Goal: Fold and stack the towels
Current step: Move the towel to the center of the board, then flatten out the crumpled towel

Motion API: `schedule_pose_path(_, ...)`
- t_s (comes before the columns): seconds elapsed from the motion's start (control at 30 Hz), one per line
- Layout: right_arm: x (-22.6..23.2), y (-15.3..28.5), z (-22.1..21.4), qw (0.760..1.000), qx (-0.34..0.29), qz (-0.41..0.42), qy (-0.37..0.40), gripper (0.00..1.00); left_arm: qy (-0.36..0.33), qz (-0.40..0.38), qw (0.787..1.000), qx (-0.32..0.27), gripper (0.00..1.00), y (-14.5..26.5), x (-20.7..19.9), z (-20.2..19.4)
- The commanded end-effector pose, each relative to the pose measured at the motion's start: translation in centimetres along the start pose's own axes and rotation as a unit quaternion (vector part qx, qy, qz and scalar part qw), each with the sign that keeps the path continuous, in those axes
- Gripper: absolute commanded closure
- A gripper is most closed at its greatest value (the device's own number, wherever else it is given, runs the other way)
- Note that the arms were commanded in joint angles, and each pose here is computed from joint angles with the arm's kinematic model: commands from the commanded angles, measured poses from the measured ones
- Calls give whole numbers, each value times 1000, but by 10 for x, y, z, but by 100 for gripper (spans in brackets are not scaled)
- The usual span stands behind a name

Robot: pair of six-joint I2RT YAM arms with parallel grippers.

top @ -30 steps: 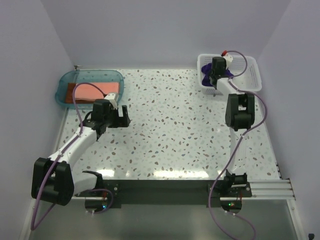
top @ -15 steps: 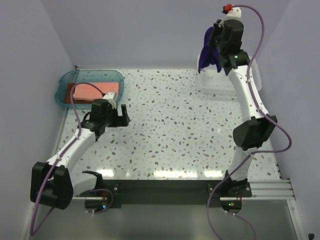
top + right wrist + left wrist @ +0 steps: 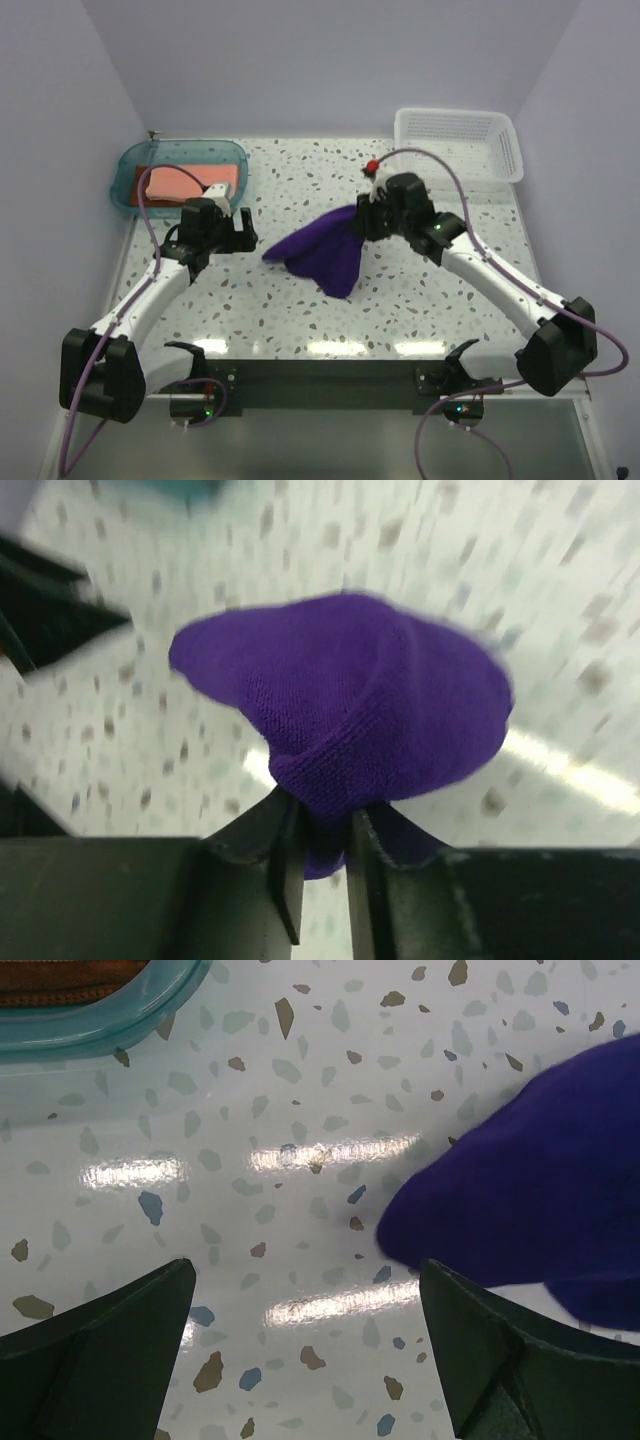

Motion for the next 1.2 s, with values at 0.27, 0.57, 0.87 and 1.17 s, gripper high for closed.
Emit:
schedule_pose_path(0.27,7,24,-111,968,250,-13,21,39,4,-49,998,26,0,-1,-22,-7)
schedule_pose_path(0.57,-11,-28,-61,971,205,-57,108,44,43,38,996,65,13,-20,-31,-30)
schedule_pose_path(0.87,-37,-108,-44,973,190,-53,117,57,33,90,991,96,30,-45,-33,-56)
schedule_pose_path(1.17,-55,-182,-59,969,210,-65,115,60,21,113,988,106,34,-55,-33,-67)
Point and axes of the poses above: each gripper's point midway between its finger pads, its own y axis back along the fingers, its own x axis along the line the jaws close on, z = x × y, the point moved 10 cm from there along y, back along the fingers, and after that the axes turned 9 degrees about y, right-handed, at the moved point
